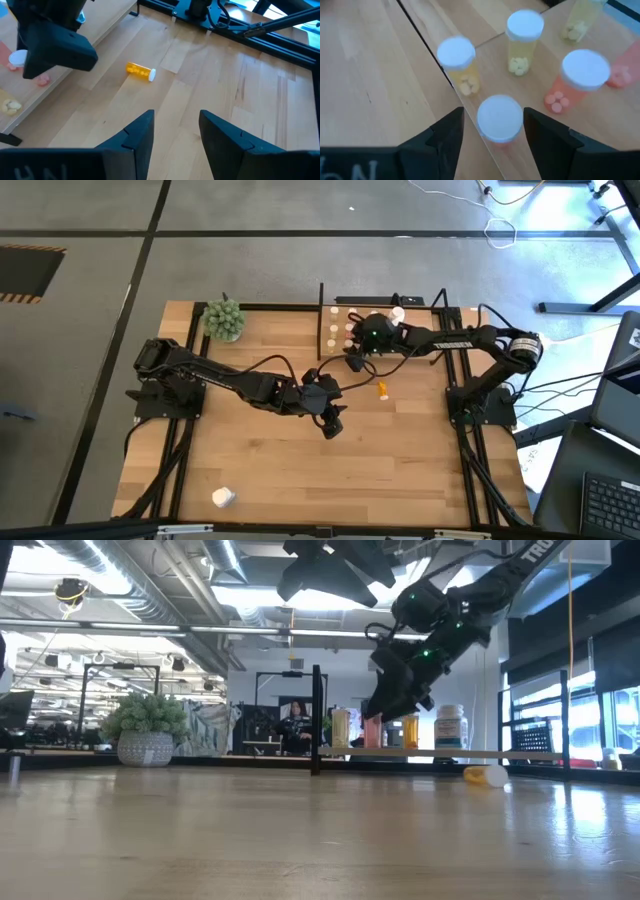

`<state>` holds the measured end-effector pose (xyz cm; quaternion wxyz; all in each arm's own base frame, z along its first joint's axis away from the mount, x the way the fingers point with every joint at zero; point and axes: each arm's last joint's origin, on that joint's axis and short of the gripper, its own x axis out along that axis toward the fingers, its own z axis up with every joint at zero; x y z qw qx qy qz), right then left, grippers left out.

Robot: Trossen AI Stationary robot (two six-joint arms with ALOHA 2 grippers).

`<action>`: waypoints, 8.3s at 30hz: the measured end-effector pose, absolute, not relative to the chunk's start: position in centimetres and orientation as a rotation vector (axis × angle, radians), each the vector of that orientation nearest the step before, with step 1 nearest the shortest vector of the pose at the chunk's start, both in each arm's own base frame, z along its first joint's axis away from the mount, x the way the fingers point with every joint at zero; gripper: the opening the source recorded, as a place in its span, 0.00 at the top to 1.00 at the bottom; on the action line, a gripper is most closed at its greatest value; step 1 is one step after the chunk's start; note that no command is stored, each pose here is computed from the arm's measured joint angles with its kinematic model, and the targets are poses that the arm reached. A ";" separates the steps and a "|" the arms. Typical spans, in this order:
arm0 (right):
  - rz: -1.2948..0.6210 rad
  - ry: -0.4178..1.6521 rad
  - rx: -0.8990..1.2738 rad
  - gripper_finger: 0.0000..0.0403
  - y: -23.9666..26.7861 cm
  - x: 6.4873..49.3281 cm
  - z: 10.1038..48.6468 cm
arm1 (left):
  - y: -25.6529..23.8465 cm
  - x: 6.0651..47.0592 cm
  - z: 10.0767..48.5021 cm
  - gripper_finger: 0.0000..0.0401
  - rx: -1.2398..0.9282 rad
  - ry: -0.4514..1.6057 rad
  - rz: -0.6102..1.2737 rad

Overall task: Pick and place medicine bottles onto shelf by color
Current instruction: Put the pink pill bottle on the shelf aligned with the other pink pill bottles, then put the white pill bottle on the shelf aligned with the other white pill bottles

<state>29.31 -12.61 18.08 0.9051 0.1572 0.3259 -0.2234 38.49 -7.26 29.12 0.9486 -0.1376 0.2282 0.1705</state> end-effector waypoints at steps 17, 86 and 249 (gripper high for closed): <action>-0.394 0.511 0.116 0.49 -10.4 25.5 26.0 | -8.4 37.0 30.6 0.63 -0.232 0.467 0.301; 0.761 0.385 -0.066 0.49 0.3 20.3 30.3 | -27.3 17.0 27.3 0.63 -0.948 1.189 0.488; 0.622 0.420 -0.110 0.49 0.0 20.5 30.2 | -27.2 18.3 15.0 0.63 -0.244 0.720 0.558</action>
